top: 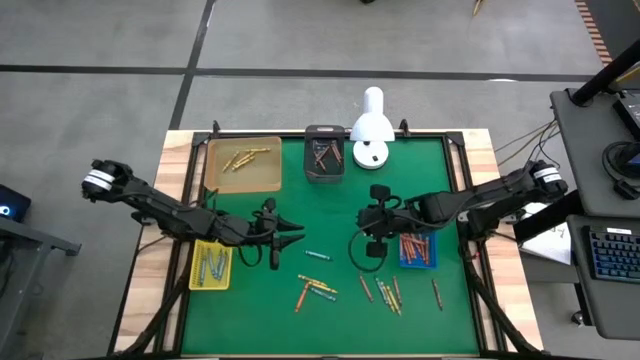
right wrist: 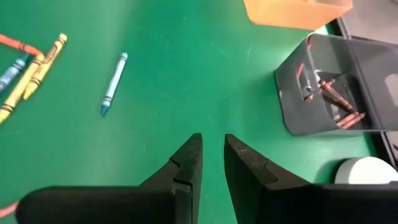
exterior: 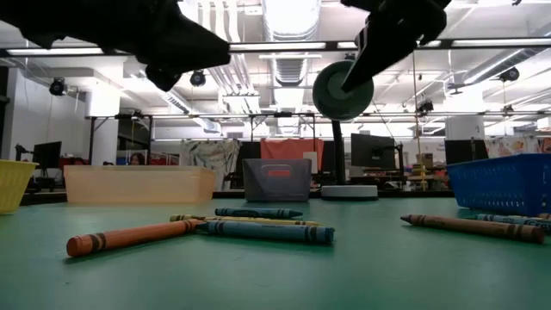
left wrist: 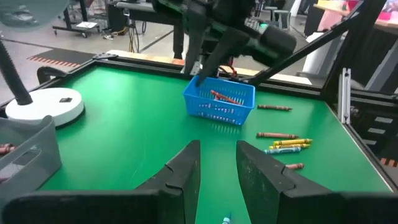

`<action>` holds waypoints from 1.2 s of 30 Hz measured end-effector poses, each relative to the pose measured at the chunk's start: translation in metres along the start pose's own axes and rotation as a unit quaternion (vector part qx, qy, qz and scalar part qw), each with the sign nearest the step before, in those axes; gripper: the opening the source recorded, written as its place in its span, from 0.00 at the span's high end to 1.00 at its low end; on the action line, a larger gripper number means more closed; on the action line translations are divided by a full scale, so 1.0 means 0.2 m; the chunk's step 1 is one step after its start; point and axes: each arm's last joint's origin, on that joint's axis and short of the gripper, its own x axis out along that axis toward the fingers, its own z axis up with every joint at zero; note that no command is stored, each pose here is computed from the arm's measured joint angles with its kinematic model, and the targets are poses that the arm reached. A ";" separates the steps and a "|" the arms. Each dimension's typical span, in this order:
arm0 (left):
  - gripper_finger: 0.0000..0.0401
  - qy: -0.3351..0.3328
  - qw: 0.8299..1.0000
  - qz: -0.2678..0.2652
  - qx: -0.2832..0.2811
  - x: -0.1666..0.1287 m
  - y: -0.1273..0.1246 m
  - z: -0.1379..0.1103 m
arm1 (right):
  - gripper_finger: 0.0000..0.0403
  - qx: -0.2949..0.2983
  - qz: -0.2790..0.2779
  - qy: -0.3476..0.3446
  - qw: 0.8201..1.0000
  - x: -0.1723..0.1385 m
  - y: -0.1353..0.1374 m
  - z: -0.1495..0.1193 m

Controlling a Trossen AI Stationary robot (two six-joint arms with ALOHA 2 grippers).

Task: Sort crayons
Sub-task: Put the blue crayon into the yellow bin

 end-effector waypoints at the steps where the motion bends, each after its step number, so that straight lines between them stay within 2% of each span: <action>1: 0.78 0.001 1.000 0.000 0.004 0.01 -0.01 0.00 | 0.86 0.005 0.001 -0.006 1.000 -0.02 0.00 0.01; 7: 0.78 0.023 0.999 -0.001 0.028 0.08 -0.04 -0.03 | 0.86 0.008 0.010 -0.048 0.999 -0.09 -0.01 -0.05; 12: 0.78 0.027 0.999 0.000 0.017 0.12 -0.06 -0.03 | 0.86 0.018 0.010 -0.071 0.997 -0.11 -0.03 -0.14; 18: 0.78 0.039 0.999 0.004 0.016 0.15 -0.07 -0.06 | 0.86 0.023 0.010 -0.075 0.997 -0.11 -0.04 -0.23; 24: 0.78 0.051 0.998 0.011 0.020 0.20 -0.09 -0.08 | 0.86 0.024 0.011 -0.076 0.997 -0.12 -0.04 -0.25; 31: 0.73 0.097 0.994 0.020 0.048 0.32 -0.13 -0.16 | 0.86 0.016 0.010 -0.077 0.997 -0.10 -0.04 -0.25; 36: 0.69 0.180 0.979 0.035 0.088 0.40 -0.14 -0.25 | 0.86 0.029 0.011 -0.075 0.997 -0.10 -0.04 -0.25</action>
